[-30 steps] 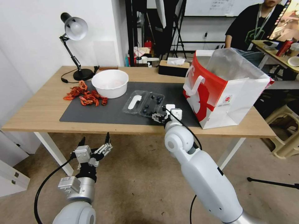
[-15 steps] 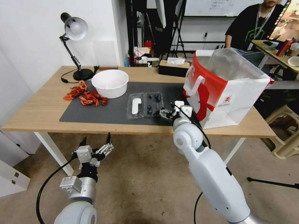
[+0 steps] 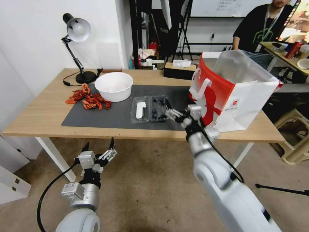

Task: Close the takeout container lid, then place the container into the takeout bag.

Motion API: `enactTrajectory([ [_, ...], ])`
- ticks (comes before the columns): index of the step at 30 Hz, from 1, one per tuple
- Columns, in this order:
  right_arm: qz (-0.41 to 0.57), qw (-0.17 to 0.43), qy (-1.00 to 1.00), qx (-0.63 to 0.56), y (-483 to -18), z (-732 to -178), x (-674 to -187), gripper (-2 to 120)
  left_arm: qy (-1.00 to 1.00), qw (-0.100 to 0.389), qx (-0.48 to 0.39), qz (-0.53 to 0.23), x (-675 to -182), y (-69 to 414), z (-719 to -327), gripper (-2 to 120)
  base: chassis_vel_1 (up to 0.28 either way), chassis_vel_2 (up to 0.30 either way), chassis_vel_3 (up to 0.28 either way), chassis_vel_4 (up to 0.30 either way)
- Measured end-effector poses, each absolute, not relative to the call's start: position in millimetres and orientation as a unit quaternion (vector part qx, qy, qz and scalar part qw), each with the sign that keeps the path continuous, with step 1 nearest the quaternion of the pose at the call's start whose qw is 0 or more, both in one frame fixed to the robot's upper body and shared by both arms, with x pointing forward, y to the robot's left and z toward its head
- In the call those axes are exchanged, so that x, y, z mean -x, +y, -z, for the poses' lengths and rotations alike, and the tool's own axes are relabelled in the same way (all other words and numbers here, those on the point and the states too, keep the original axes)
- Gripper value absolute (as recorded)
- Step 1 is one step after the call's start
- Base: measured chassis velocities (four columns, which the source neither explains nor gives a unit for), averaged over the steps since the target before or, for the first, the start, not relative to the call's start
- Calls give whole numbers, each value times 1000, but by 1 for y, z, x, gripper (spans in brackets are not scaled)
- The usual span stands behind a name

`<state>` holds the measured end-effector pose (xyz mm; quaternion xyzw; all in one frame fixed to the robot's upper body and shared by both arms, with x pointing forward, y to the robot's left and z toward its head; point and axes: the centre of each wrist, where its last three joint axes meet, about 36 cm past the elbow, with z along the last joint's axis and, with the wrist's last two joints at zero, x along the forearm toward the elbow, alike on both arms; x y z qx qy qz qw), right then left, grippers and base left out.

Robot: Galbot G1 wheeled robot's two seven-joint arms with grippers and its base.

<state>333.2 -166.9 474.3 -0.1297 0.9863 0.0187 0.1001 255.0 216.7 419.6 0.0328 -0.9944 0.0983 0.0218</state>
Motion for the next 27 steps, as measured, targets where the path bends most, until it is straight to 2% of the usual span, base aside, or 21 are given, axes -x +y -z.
enactTrajectory([
  [7, 30, 122, 988, 94, -177, -463, -280, 100, -994, 21, -37, -100, -255, 216, -419, 100, 0, 0, 0, 0],
  [12, 36, 93, 994, 53, -171, -440, -238, 100, -994, 21, -39, -97, -254, 218, -417, 100, 0, 0, 0, 0],
  [17, 32, 62, 997, 40, -167, -421, -218, 100, -995, 19, -38, -95, -254, 219, -416, 100, 0, 0, 0, 0],
  [27, 30, 49, 998, 35, -166, -405, -216, 100, -995, 19, -37, -95, -254, 219, -415, 100, 0, 0, 0, 0],
])
